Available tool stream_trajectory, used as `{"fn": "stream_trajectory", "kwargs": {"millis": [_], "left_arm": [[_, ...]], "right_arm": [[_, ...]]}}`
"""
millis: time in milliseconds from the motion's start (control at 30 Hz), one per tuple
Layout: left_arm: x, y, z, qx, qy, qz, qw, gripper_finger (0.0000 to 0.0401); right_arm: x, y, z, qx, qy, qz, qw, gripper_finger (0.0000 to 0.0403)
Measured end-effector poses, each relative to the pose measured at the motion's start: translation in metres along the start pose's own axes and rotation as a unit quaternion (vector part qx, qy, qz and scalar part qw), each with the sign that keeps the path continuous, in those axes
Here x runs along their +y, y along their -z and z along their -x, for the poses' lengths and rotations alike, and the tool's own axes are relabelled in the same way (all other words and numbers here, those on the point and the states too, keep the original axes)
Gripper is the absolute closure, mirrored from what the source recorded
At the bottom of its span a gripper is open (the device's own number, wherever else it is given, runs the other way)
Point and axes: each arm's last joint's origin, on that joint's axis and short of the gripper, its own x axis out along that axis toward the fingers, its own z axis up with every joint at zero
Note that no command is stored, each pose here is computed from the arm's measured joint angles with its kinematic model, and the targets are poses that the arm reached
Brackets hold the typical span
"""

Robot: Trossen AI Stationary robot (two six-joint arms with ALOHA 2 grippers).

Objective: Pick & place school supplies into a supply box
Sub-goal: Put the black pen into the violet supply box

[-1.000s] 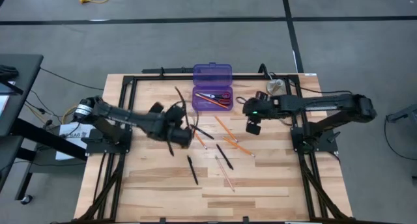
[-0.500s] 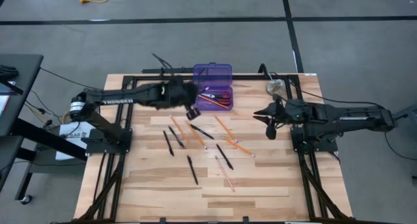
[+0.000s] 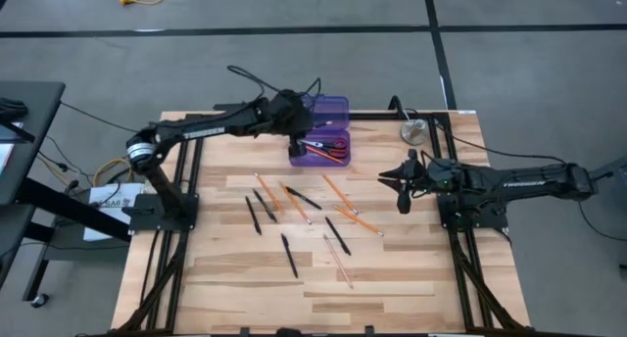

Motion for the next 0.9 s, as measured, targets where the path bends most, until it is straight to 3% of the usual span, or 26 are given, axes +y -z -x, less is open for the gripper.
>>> {"fn": "stream_trajectory", "kwargs": {"millis": [300,500,900], "left_arm": [[-0.018,0.011,-0.052,0.043,0.048,-0.038,0.997,0.0365],[-0.036,0.012,-0.066,0.095,0.068,-0.08,0.99,0.0365],[-0.034,0.011,-0.078,0.125,0.045,-0.095,0.987,0.0364]], "right_arm": [[-0.001,0.018,-0.005,-0.006,0.001,-0.029,1.0,0.0337],[-0.001,0.021,-0.006,-0.002,0.001,-0.029,1.0,0.0337],[-0.001,0.021,-0.006,-0.001,0.001,-0.028,1.0,0.0337]]}}
